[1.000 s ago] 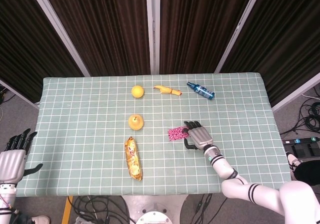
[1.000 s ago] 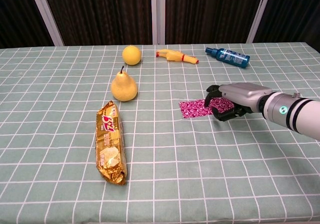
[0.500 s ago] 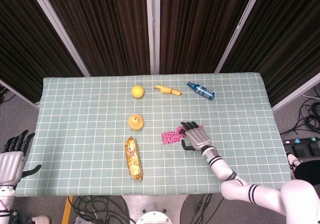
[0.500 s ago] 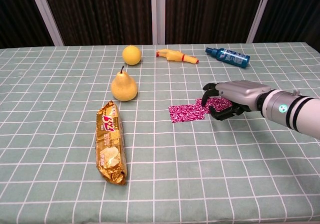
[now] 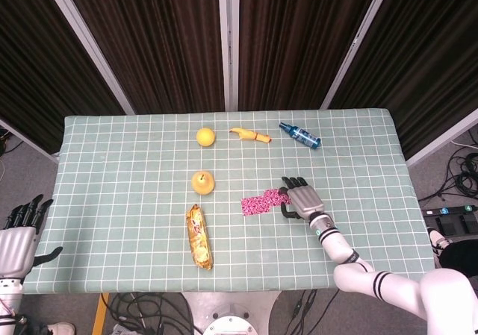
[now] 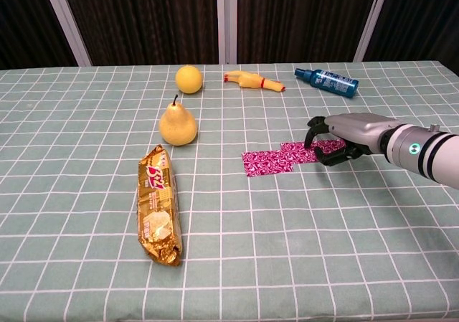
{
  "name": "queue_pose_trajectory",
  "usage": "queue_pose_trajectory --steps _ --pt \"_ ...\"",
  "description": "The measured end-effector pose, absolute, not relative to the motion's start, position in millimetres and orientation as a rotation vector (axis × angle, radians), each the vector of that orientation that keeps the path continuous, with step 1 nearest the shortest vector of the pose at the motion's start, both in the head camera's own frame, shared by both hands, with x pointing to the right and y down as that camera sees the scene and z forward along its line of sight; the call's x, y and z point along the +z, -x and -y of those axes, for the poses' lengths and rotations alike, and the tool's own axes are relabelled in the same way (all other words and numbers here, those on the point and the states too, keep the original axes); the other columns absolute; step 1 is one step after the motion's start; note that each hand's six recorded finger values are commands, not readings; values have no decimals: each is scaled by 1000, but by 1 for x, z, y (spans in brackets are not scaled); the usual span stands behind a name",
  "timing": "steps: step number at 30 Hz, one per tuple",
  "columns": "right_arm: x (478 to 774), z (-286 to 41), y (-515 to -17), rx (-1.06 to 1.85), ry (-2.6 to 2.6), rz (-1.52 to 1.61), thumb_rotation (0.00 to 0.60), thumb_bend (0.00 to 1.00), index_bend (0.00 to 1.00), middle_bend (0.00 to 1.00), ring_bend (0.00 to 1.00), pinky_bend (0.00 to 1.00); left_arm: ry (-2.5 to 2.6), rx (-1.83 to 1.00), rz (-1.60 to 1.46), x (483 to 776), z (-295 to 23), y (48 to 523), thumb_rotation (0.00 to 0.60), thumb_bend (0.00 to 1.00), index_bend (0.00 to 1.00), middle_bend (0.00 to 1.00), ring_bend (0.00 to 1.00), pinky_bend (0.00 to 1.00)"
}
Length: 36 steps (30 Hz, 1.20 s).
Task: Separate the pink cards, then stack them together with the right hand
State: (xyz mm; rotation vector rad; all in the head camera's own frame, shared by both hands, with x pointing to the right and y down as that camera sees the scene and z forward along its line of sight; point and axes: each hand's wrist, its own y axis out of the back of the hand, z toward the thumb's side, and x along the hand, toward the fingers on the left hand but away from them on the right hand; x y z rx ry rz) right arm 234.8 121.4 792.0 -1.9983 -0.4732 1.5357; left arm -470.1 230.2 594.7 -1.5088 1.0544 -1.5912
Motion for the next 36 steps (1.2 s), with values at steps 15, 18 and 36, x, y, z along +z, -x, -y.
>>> queue_pose_trajectory --steps 15,18,36 --pt "770 -154 -253 1503 2004 372 273 574 264 11 0 0 1515 -1574 -1043 596 -226 465 600 6 163 156 126 136" --pt "763 -161 -260 1498 2002 343 263 575 264 10 0 0 1514 -1577 -1046 596 -227 466 600 5 163 156 126 136" --pt "765 -158 -234 1443 2026 347 259 567 262 10 0 0 1511 -1589 -1050 596 -229 467 600 6 163 156 126 136"
